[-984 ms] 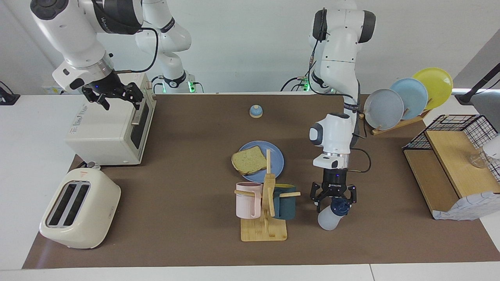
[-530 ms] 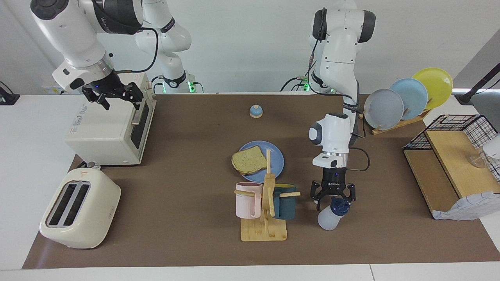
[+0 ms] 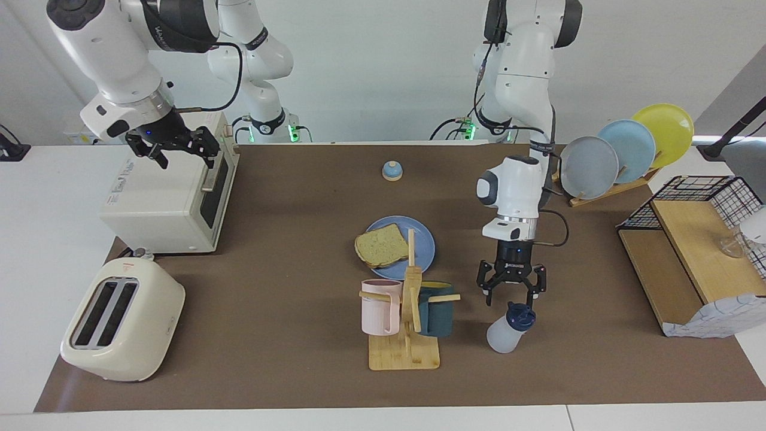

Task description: Put bread on plate and add seasoning

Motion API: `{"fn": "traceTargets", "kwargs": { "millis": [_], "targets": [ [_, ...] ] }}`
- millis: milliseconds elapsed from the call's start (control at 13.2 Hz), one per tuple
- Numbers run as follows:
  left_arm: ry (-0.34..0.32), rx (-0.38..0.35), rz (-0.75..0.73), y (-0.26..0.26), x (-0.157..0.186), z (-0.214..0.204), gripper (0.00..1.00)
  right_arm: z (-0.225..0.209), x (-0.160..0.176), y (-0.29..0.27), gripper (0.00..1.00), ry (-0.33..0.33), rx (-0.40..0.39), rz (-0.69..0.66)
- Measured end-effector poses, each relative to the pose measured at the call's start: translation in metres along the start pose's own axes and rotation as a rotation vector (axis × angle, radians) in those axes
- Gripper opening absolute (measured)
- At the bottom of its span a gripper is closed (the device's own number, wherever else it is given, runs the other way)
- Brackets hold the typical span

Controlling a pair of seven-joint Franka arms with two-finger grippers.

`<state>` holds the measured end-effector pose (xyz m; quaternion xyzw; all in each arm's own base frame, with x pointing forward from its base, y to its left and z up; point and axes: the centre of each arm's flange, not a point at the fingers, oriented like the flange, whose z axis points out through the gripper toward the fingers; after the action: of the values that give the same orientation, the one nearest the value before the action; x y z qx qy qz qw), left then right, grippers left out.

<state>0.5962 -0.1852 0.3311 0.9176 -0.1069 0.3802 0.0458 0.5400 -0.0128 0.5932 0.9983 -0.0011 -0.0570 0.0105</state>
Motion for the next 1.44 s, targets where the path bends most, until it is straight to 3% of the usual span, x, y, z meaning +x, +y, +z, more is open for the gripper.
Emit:
{"fn": "traceTargets", "kwargs": {
  "millis": [832,1135,1438],
  "targets": [
    [-0.238,-0.228,-0.027,0.021,0.038,-0.106,1.00,0.000,0.000,0.000,1.00,0.000,0.000,0.000],
    [-0.370,-0.304,-0.043,0.032,0.049,-0.130,1.00,0.000,0.000,0.000,1.00,0.000,0.000,0.000],
    [-0.485,-0.277,-0.004,0.033,0.083,-0.170,1.00,0.000,0.000,0.000,1.00,0.000,0.000,0.000]
  ]
}}
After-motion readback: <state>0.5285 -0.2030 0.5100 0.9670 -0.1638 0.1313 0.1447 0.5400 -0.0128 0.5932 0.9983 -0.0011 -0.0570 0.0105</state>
